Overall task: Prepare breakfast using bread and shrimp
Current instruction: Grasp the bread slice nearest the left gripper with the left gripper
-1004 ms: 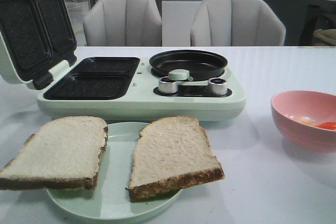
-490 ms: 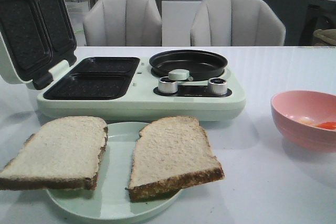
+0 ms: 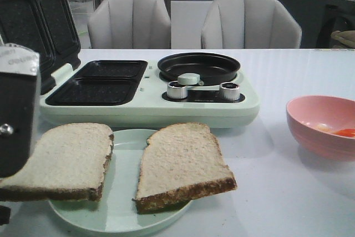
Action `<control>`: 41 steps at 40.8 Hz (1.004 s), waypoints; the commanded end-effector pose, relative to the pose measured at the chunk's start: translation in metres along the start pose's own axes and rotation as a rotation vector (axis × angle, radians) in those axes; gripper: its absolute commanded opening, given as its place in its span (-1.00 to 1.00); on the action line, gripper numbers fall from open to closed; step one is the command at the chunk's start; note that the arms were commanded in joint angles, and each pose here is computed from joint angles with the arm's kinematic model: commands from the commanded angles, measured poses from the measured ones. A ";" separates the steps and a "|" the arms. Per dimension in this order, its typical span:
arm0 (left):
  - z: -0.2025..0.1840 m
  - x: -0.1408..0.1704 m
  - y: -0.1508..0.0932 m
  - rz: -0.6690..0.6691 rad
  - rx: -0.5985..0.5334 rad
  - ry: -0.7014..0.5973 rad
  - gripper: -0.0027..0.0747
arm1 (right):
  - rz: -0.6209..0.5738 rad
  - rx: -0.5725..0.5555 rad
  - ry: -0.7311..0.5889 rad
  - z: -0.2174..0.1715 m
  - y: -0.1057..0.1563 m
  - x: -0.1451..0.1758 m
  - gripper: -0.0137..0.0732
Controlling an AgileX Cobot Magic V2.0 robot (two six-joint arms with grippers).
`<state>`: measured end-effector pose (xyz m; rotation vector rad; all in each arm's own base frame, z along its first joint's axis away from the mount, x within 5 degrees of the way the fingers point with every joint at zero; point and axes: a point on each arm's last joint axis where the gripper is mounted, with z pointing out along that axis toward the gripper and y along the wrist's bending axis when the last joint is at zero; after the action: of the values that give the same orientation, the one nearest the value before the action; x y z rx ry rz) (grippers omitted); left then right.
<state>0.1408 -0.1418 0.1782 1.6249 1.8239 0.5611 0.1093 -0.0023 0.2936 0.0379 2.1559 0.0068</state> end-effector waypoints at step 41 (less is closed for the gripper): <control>0.033 -0.013 0.000 0.013 -0.160 0.045 -0.59 | -0.010 0.010 -0.092 -0.004 -0.001 -0.016 0.60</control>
<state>0.1593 -0.1571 0.1438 1.6107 1.7785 0.6968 0.1092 -0.0023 0.2935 0.0379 2.1576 0.0068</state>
